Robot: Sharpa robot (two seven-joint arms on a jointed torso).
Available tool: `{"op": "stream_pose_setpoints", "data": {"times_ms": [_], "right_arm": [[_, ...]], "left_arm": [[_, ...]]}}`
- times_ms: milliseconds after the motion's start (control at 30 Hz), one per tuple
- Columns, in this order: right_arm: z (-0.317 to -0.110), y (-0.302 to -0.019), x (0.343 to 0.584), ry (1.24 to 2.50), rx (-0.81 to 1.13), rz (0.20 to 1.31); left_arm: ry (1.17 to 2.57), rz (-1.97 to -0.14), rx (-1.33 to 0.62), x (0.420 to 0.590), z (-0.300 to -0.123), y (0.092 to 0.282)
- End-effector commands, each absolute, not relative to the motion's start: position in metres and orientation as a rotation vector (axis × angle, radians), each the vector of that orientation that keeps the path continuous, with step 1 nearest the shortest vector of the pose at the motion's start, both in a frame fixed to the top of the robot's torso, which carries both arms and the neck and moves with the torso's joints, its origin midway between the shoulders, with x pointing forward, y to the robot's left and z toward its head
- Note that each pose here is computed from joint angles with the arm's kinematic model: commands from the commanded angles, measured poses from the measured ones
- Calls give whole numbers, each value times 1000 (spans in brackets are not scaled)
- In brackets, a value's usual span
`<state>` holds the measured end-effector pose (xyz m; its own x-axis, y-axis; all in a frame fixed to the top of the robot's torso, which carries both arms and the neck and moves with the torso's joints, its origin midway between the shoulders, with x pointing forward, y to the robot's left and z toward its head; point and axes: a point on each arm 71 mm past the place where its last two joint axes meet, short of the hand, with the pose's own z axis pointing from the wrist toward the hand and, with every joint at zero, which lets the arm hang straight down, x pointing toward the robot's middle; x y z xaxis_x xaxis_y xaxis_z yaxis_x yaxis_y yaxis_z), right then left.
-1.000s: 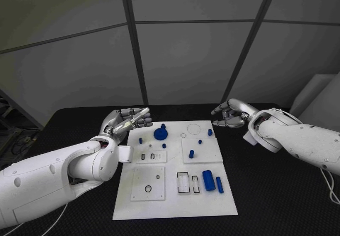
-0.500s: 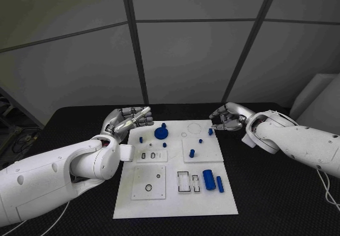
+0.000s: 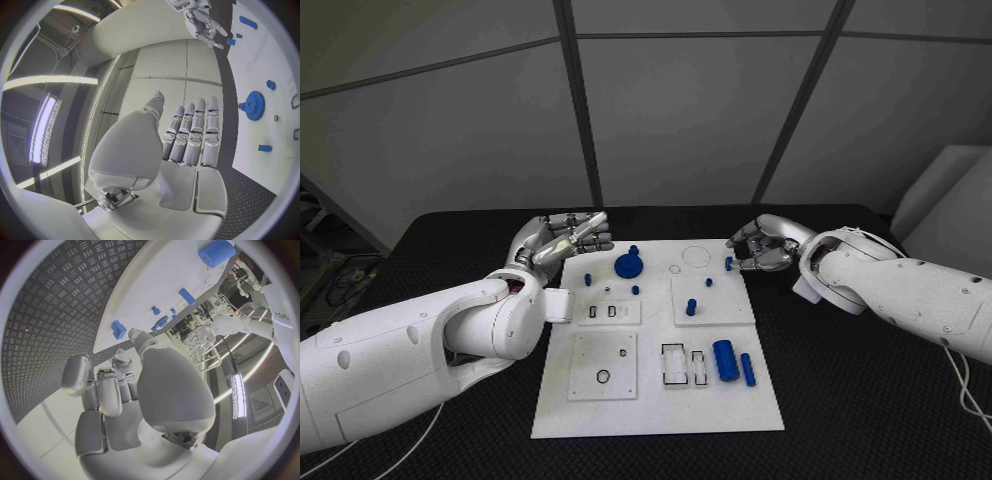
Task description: Assemble the parts on the task board
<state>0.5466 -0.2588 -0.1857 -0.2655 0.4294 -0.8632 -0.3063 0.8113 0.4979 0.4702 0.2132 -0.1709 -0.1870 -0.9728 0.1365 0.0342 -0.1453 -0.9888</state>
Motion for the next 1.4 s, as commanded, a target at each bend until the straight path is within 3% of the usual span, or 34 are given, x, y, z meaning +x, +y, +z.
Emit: {"op": "stream_pose_setpoints", "data": {"times_ms": [33,1400], "right_arm": [[-189,-258,548,1725,84,684],[-202,-252,553,1761,77,640]], "left_arm": [[1235,-1494,-1164,470,-169,211],[1236,-1493,-1165,471,-169,210]]}}
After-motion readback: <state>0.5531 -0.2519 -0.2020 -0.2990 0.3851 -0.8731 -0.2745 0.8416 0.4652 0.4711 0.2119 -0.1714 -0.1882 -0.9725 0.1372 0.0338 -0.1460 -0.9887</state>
